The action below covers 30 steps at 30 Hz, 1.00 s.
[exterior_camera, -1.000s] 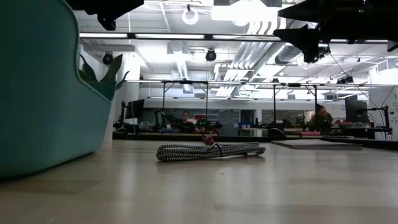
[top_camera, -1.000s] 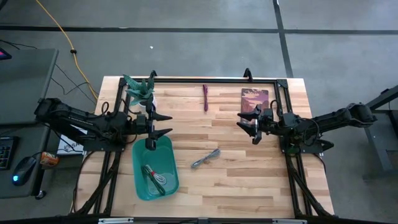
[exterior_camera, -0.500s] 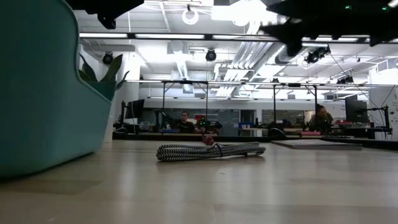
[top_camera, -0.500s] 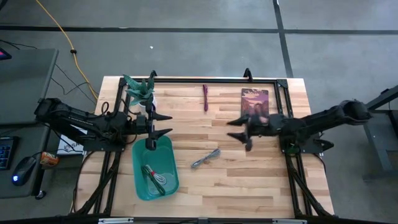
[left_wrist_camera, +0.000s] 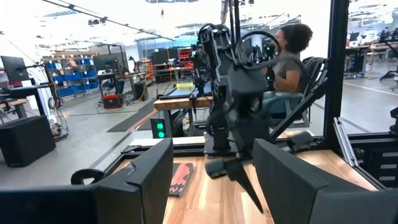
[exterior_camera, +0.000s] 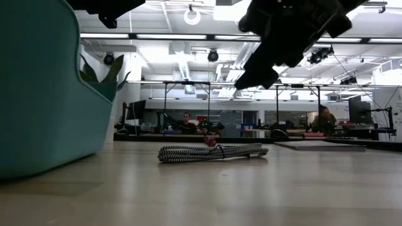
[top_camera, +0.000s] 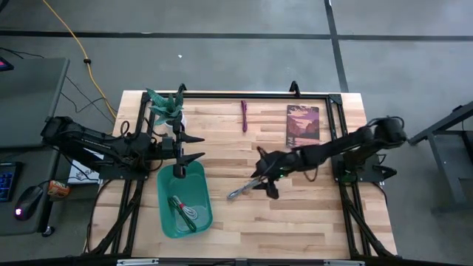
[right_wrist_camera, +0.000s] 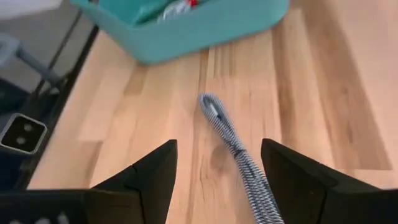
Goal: Pick and place USB-C Cables
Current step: Put the white black charger cable into the green bin
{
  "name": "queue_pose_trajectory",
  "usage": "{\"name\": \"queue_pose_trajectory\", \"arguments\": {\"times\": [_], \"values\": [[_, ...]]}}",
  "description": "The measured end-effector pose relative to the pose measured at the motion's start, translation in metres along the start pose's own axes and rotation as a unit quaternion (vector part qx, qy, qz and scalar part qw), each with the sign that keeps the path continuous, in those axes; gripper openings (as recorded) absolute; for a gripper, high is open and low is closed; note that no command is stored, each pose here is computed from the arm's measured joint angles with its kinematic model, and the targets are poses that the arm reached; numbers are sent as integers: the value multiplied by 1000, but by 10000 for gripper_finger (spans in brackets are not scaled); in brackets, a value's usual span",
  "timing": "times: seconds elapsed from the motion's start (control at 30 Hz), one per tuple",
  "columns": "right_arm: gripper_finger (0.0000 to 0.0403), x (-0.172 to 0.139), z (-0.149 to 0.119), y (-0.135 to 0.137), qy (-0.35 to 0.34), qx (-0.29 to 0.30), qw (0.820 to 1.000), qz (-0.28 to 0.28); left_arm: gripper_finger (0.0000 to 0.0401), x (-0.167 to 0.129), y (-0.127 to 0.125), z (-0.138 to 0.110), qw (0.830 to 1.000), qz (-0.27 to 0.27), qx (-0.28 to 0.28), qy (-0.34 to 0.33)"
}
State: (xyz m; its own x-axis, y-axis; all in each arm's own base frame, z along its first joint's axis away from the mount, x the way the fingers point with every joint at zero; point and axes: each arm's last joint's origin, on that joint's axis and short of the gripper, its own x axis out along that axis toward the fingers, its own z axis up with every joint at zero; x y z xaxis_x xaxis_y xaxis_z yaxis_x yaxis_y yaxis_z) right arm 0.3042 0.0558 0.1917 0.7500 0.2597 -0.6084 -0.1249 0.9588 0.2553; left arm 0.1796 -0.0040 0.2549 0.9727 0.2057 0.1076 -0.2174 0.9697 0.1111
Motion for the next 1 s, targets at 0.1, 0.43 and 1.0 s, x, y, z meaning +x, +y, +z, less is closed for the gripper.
{"name": "queue_pose_trajectory", "arguments": {"times": [0.1,0.43,1.0], "values": [[225,16,2,2,36,-10,999,-3,202,0,0,0,1000,0,0,0],[225,57,10,-1,113,-72,991,-28,202,0,0,-1,1000,-1,1,4],[225,72,-13,-13,203,-140,964,-98,202,0,0,-1,1000,-1,1,4]]}}
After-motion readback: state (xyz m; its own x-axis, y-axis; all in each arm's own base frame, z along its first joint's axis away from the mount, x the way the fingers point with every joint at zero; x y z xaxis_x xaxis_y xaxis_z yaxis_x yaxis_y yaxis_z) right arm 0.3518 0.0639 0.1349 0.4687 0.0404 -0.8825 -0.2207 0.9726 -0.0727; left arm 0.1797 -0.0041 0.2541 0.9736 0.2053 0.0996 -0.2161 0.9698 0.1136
